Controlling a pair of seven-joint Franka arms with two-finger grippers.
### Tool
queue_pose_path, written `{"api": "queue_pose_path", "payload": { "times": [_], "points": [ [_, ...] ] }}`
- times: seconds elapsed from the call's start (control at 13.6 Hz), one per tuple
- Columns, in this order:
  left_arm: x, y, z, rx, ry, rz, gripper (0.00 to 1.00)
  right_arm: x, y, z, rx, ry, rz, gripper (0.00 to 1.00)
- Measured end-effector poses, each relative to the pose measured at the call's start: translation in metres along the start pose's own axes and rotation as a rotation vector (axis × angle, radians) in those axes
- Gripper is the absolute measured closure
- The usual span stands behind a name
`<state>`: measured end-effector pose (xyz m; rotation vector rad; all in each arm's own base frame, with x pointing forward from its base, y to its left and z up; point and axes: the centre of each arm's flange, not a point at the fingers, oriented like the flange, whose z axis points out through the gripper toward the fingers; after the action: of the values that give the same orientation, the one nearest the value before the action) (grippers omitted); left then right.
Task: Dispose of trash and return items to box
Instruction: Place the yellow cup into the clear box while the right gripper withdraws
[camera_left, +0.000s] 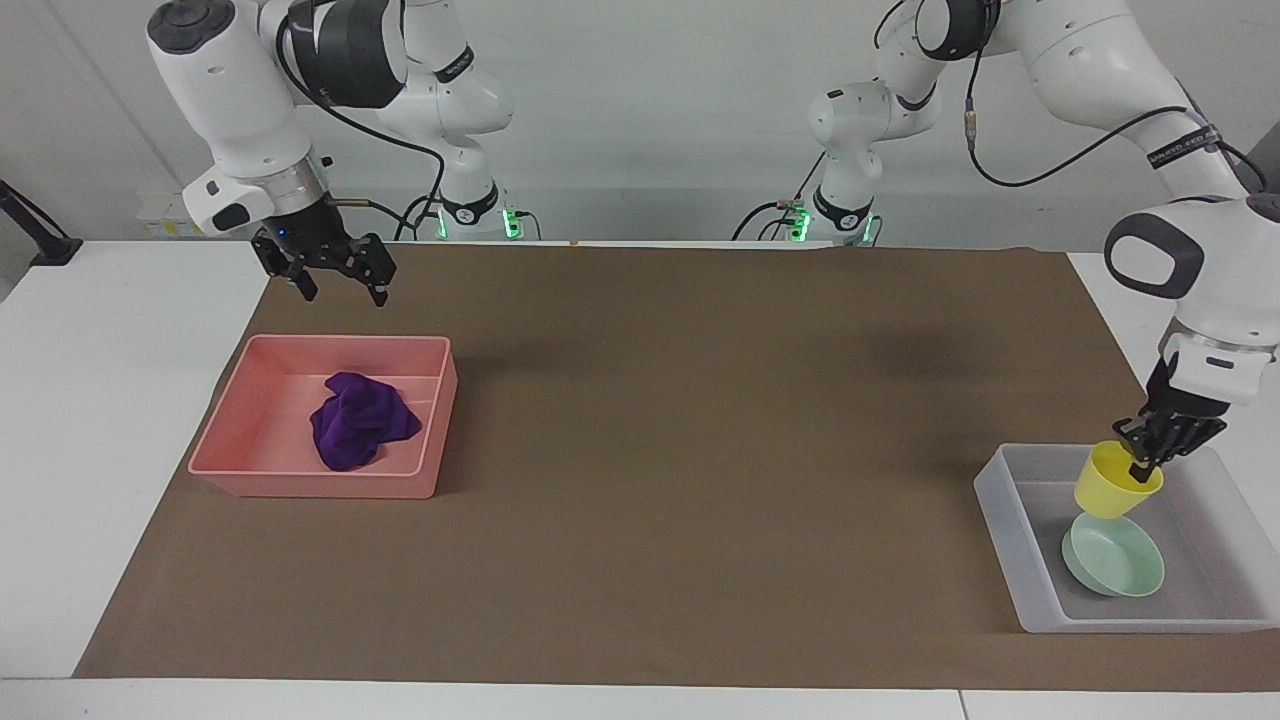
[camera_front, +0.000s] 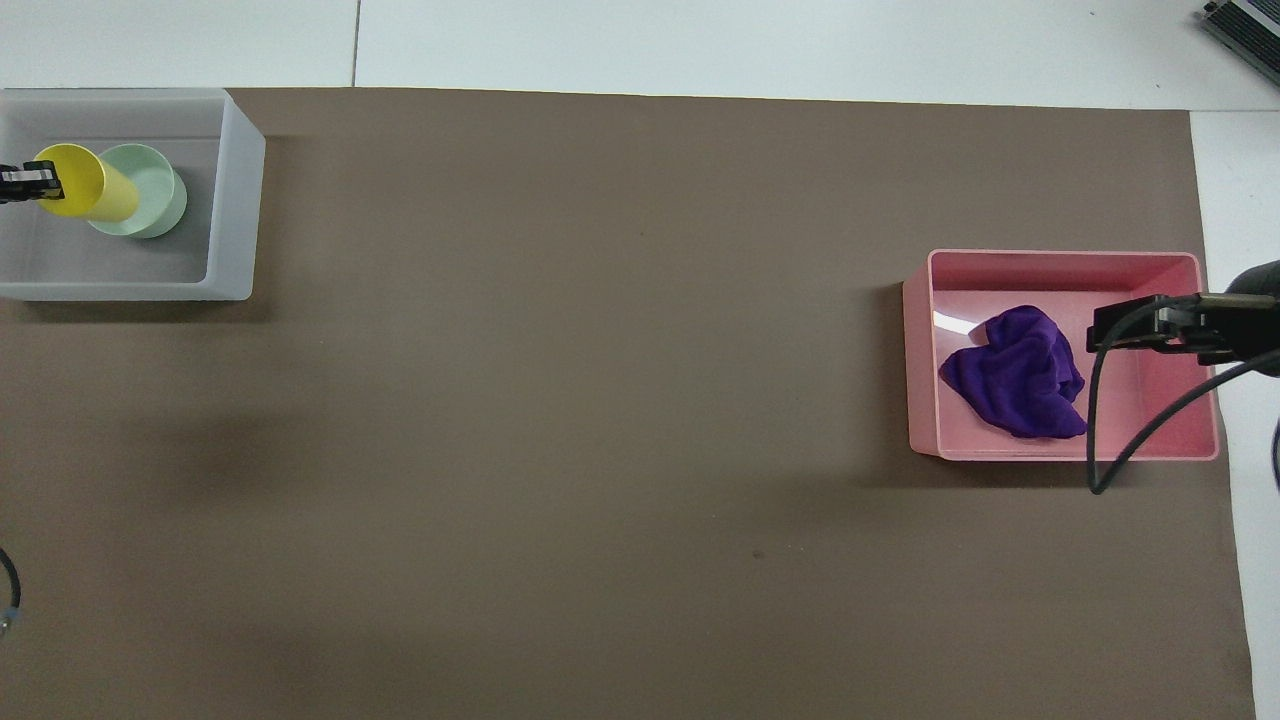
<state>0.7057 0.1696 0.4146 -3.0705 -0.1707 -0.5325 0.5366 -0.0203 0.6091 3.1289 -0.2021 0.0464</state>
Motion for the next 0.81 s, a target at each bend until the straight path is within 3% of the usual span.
{"api": "queue_pose_path", "payload": {
  "times": [0.22,0.51,0.59,0.81],
  "points": [
    [0.000,-0.004,0.033,-0.007,-0.027,-0.013,0.97,-0.003,0.012,-0.022,0.000,-0.009,0.021,0.00],
    [-0.002,-0.016,0.042,-0.013,-0.033,-0.039,0.97,-0.004,0.028,-0.031,0.021,-0.017,0.050,0.00],
    [-0.001,-0.015,0.041,-0.014,-0.029,-0.038,0.92,-0.004,0.031,-0.030,0.025,-0.018,0.058,0.00],
    [0.001,-0.009,0.039,-0.021,-0.024,-0.032,0.57,-0.004,0.030,-0.030,0.027,-0.019,0.058,0.00]
  ]
}}
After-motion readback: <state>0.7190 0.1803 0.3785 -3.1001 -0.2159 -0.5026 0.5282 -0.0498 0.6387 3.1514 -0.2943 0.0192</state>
